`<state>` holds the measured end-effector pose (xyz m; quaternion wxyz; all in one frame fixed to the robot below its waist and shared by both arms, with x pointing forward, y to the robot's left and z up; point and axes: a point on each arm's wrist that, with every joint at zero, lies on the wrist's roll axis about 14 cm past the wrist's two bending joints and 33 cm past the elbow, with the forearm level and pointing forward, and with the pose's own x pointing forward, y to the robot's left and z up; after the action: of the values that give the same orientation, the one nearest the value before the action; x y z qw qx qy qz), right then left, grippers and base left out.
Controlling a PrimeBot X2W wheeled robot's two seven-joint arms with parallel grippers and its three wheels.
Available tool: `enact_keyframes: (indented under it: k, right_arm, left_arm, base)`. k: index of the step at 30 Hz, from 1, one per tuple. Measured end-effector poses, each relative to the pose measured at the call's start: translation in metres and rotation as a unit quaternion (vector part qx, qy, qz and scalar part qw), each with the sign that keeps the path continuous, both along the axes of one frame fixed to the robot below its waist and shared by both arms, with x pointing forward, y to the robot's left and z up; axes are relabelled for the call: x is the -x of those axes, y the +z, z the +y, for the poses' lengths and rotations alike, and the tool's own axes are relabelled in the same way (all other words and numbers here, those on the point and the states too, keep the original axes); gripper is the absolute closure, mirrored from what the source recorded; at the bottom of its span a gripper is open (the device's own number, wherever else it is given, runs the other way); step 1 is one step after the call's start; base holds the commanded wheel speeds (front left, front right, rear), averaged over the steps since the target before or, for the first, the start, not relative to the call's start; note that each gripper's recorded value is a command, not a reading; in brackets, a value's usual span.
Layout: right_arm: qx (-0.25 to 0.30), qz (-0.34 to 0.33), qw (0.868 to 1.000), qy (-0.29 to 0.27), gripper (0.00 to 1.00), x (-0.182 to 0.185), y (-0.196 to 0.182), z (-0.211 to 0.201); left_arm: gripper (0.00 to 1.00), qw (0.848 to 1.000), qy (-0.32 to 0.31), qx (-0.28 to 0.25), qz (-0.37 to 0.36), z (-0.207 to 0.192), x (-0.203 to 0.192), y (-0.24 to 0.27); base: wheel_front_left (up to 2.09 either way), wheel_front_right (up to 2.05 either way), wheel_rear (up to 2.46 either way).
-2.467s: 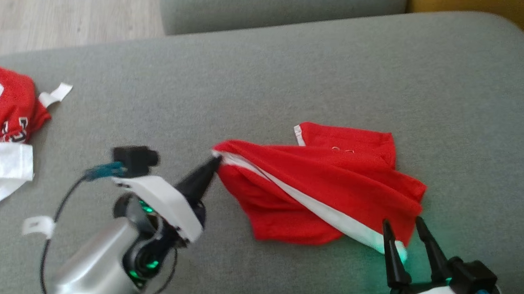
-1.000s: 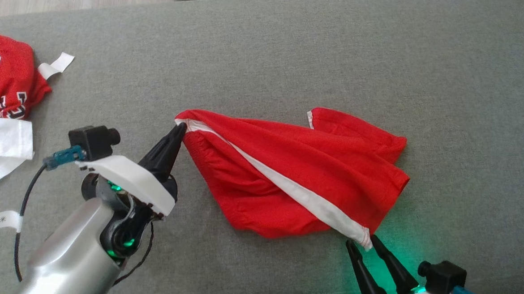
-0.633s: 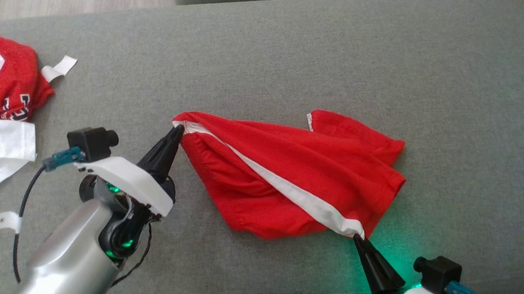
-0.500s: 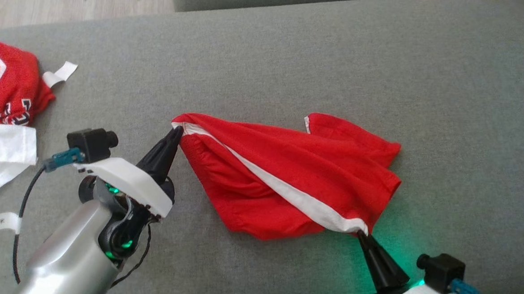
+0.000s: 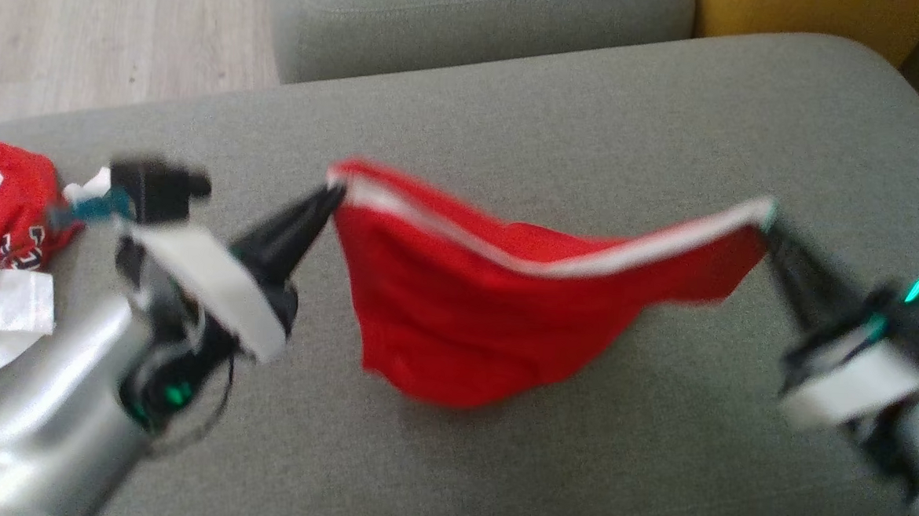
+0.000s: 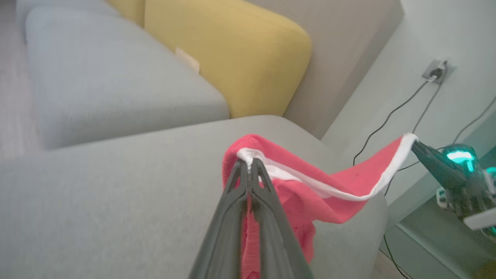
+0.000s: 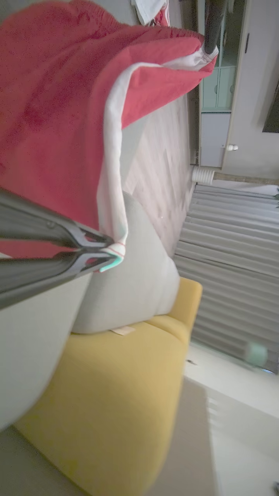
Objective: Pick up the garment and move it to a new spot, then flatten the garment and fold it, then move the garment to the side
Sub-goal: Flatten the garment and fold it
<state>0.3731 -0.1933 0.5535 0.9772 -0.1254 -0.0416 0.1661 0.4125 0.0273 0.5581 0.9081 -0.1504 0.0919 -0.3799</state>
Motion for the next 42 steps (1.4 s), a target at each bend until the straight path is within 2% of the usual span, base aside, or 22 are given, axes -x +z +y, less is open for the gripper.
enact_keyframes:
  k: [2, 5, 8, 15, 17, 22, 24, 26, 29, 32, 37, 42]
  right_arm:
    - [0.038, -0.038, 0.999, -0.003, 1.00, -0.019, 0.037, -0.011]
    - [0.066, -0.095, 0.993, -0.006, 1.00, -0.050, 0.093, -0.019]
    - [0.099, -0.128, 0.987, -0.008, 1.00, -0.080, 0.131, -0.022]
    - [0.145, -0.142, 0.977, -0.067, 1.00, -0.164, 0.167, -0.056]
    - [0.147, -0.153, 0.974, -0.078, 1.00, -0.175, 0.175, -0.061]
    - [0.149, -0.218, 0.959, -0.101, 1.00, -0.213, 0.203, -0.074]
    - [0.155, -0.222, 0.957, -0.104, 1.00, -0.224, 0.197, -0.078]
    - [0.161, -0.208, 0.960, -0.100, 1.00, -0.232, 0.177, -0.078]
    - [0.158, -0.167, 0.970, -0.082, 1.00, -0.239, 0.132, -0.070]
    - [0.137, -0.108, 0.983, -0.057, 1.00, -0.231, 0.070, -0.055]
    - [0.091, -0.013, 0.994, -0.055, 1.00, -0.184, -0.017, -0.056]
    - [0.048, 0.018, 0.995, -0.080, 1.00, -0.118, -0.043, -0.067]
  left_arm:
    - [1.00, 0.999, -0.031, -0.012, -0.032, -0.010, -0.007, 0.031]
    - [1.00, 0.994, -0.061, -0.031, -0.087, -0.023, -0.024, 0.079]
    - [1.00, 0.987, -0.054, -0.060, -0.142, -0.024, -0.054, 0.115]
    - [1.00, 0.974, -0.003, -0.087, -0.210, -0.036, -0.139, 0.140]
    - [1.00, 0.971, 0.004, -0.086, -0.225, -0.039, -0.151, 0.143]
    - [1.00, 0.947, 0.037, -0.027, -0.318, -0.050, -0.192, 0.173]
    - [1.00, 0.940, 0.045, -0.001, -0.338, -0.053, -0.203, 0.175]
    - [1.00, 0.943, 0.039, -0.001, -0.332, -0.058, -0.210, 0.156]
    - [1.00, 0.960, 0.024, -0.010, -0.278, -0.064, -0.213, 0.100]
    - [1.00, 0.979, 0.022, -0.018, -0.203, -0.056, -0.202, 0.033]
    - [1.00, 0.991, 0.010, -0.025, -0.132, -0.039, -0.149, -0.037]
    - [1.00, 0.996, -0.008, -0.045, -0.078, -0.026, -0.067, -0.087]
  base:
    - [0.00, 0.00, 0.00]
    - [0.00, 0.00, 0.00]
    - [0.00, 0.00, 0.00]
    - [0.00, 0.00, 0.00]
    - [0.00, 0.00, 0.00]
    - [0.00, 0.00, 0.00]
    - [0.00, 0.00, 0.00]
    - [0.00, 0.00, 0.00]
    - [0.00, 0.00, 0.00]
    - [0.00, 0.00, 0.00]
    - [0.00, 0.00, 0.00]
    - [0.00, 0.00, 0.00]
